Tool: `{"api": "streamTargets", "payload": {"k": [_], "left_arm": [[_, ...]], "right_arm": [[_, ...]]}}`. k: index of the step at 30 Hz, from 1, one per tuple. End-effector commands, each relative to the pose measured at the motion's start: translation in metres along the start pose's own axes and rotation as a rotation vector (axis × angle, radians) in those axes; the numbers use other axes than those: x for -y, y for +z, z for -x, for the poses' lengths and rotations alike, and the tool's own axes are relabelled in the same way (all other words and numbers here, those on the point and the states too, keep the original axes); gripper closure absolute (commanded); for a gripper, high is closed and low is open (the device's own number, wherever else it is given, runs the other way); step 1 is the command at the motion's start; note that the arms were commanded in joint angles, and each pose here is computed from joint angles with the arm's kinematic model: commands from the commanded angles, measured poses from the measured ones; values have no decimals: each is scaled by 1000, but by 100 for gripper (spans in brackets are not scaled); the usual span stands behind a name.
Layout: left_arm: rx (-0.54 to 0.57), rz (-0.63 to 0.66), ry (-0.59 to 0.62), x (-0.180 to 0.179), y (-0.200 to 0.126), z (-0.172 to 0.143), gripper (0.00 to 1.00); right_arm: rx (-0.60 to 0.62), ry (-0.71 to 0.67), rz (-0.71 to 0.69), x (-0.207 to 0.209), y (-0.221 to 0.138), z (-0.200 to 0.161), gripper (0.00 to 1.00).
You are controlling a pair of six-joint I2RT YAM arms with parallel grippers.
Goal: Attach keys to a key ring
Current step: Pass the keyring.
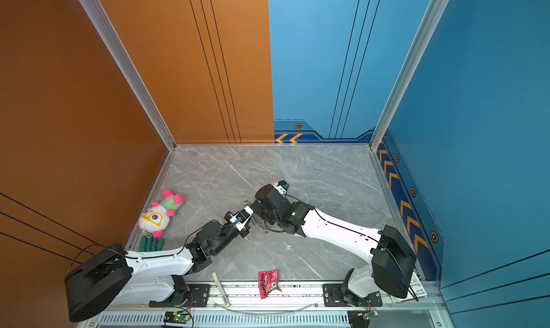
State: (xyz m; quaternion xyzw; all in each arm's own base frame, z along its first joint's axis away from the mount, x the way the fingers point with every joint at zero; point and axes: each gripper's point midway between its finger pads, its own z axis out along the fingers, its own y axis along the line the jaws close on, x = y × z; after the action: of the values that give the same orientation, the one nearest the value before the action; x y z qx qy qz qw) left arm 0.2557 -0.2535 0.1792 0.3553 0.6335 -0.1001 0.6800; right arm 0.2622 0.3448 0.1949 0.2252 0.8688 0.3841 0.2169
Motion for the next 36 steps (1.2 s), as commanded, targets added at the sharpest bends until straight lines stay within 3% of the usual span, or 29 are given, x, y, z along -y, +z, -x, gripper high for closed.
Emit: {"api": "streamTargets", "payload": {"k": [1, 16, 24, 36], "left_arm": [[-22, -53, 39, 13, -1, -10, 85], [-53, 18, 51, 3, 3, -13, 100], [-49, 30, 28, 0, 1, -12, 100], [-34, 2, -7, 0, -2, -12, 100]], "right_arm": [[-58, 13, 111, -28, -18, -10, 100], [-66, -3, 104, -28, -15, -16, 100], [-25, -49, 76, -21, -18, -8, 100], [-7, -208, 49, -8, -41, 18, 72]]}}
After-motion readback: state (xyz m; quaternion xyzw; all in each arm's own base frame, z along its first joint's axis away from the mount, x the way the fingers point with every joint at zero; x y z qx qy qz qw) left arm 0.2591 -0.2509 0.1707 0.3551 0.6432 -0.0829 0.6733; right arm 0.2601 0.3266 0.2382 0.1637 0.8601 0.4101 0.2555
